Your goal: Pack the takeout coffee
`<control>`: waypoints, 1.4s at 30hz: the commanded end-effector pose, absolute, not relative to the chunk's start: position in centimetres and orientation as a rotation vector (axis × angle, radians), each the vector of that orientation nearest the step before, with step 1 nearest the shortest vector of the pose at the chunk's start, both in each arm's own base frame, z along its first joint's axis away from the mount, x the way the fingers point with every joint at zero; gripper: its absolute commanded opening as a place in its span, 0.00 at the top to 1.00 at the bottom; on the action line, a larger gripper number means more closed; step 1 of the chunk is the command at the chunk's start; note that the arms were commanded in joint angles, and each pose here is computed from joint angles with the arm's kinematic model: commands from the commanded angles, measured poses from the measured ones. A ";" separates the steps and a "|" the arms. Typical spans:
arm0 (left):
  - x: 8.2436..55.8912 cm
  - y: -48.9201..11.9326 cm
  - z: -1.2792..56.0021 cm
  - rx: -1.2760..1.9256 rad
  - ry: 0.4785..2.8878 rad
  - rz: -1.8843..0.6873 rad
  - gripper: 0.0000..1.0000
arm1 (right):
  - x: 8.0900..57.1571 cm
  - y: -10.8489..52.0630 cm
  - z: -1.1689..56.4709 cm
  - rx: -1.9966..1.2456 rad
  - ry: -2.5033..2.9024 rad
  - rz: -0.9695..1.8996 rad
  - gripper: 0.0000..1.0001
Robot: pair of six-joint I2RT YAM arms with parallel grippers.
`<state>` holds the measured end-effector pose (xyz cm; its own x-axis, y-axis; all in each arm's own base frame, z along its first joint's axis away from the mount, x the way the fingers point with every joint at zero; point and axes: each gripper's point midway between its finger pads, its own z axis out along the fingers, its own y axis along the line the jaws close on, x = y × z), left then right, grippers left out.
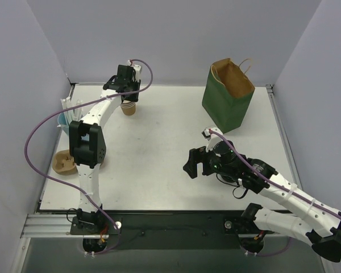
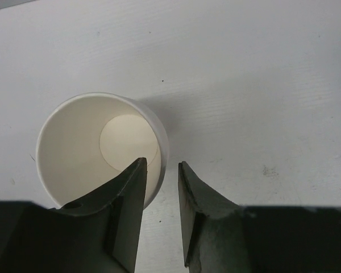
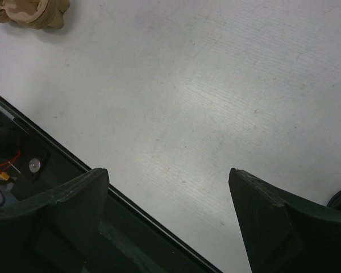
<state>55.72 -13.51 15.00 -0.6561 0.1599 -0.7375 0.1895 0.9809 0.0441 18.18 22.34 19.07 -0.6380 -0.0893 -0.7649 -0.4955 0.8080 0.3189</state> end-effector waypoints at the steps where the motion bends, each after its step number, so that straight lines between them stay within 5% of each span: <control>1: 57.1 -12.9 16.9 0.223 2.241 -0.023 0.62 | 19.0 22.9 20.9 -0.424 2.147 0.660 0.09; 6: 57.2 -12.7 16.7 0.246 2.242 0.001 0.70 | 19.1 22.9 20.9 -0.425 2.148 0.657 0.09; 13: 57.5 -12.3 18.0 0.226 2.232 0.036 0.99 | 19.0 22.9 20.7 -0.427 2.156 0.656 0.09; 32: 53.6 -12.5 19.7 0.314 2.197 0.587 1.00 | 18.9 23.2 20.3 -0.403 2.180 0.677 0.09; 35: 53.0 -8.9 20.4 0.221 2.214 0.796 1.00 | 18.7 23.2 20.6 -0.399 2.176 0.696 0.10; 42: 53.5 -10.0 21.4 0.161 2.228 0.661 1.00 | 18.5 22.6 20.6 -0.378 2.162 0.691 0.10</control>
<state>53.46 -10.21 19.12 -0.6974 0.3441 -0.6287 -0.0366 0.8590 0.5107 18.29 22.51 19.00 -0.6497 -0.0772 -0.7562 -0.4807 0.8124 0.3301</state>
